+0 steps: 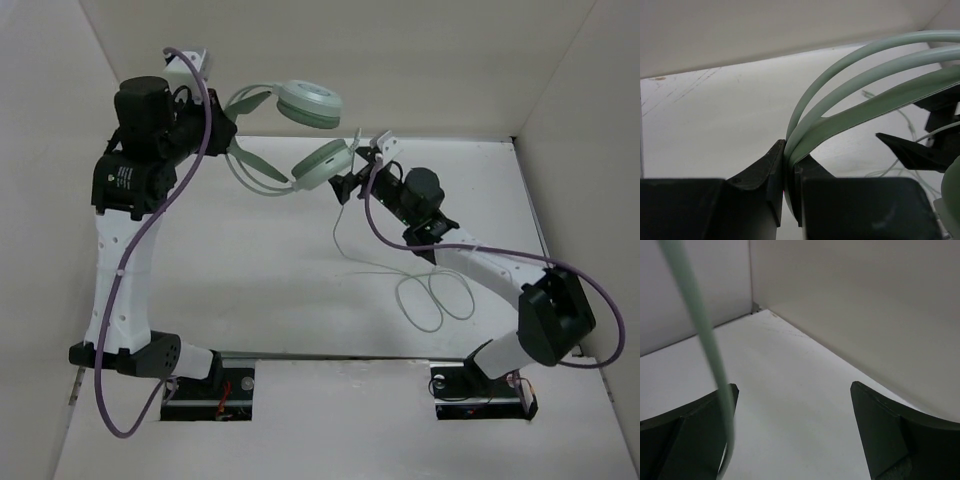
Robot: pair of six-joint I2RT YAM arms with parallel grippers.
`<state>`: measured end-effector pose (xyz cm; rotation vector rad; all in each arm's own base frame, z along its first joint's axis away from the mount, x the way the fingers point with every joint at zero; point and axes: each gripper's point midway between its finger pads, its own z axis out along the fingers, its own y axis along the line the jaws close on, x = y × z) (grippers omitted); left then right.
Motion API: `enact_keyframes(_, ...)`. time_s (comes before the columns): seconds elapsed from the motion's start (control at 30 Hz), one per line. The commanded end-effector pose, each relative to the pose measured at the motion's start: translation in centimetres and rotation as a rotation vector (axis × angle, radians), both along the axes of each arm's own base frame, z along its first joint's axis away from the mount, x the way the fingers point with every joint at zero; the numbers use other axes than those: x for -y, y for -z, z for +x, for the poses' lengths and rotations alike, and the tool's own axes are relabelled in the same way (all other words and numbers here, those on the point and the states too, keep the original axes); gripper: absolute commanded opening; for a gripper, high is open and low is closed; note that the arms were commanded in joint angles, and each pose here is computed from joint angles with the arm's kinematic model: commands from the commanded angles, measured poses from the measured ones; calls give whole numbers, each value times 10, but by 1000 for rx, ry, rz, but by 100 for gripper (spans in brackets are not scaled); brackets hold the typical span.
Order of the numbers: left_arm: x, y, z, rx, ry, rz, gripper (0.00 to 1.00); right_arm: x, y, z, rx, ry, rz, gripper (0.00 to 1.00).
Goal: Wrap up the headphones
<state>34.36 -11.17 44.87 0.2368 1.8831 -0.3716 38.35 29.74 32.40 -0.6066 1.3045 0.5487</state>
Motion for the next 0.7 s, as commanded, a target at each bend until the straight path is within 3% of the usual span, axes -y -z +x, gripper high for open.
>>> enact_keyframes(0.0,9,-64,-16,129,50,-179,0,-9,-70,15,138,14,215,100)
enact_keyframes(0.27,4,-80,-9,97,59,-305,0,-43,-54,43,39,-24,303,100)
enact_keyframes(0.67,-16,-105,4,151,25,-382,0,-80,32,-18,-151,-189,201,96)
